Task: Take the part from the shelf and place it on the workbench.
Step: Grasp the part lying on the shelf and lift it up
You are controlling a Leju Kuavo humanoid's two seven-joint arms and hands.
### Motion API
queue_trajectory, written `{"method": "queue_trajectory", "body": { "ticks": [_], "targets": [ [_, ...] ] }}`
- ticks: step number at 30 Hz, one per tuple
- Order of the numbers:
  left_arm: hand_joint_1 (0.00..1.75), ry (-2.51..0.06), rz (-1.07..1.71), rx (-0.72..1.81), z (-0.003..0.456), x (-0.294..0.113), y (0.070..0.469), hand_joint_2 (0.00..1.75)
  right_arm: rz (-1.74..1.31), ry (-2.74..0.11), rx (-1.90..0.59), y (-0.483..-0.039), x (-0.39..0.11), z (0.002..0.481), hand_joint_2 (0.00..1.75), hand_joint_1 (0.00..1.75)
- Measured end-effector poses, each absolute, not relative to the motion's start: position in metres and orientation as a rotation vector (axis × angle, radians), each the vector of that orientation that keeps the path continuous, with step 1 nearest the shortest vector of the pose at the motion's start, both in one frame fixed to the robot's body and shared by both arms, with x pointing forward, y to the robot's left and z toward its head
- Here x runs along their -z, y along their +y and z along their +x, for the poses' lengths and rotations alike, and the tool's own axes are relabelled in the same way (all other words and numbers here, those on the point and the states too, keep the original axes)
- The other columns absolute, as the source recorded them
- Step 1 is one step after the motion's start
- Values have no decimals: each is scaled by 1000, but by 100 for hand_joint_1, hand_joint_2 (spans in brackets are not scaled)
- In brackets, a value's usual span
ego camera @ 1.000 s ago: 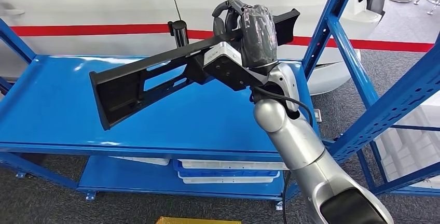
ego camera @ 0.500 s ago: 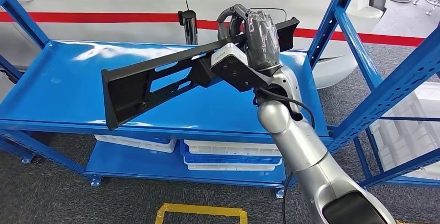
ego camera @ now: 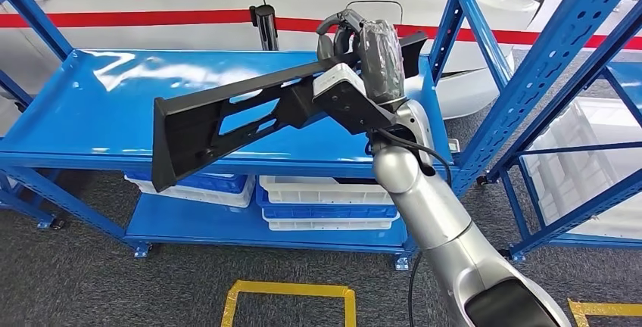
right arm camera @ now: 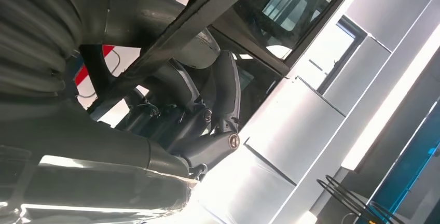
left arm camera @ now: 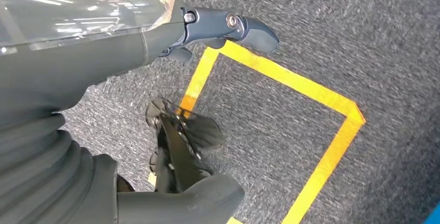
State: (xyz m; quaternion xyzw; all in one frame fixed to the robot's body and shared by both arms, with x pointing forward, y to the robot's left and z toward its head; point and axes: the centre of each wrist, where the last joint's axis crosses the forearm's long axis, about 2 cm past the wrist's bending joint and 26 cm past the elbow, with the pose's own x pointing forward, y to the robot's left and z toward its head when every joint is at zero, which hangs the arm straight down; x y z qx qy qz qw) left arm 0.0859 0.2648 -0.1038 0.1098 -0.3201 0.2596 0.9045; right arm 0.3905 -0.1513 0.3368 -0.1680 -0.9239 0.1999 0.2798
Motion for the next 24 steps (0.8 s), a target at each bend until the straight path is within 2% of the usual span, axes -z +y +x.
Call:
{"method": "queue_trajectory", "body": {
  "ticks": [24],
  "targets": [
    [0, -696, 230, -468, 117, 97, 268, 175, -455, -2410, -365, -196, -296, 393, 175, 175]
  ]
}}
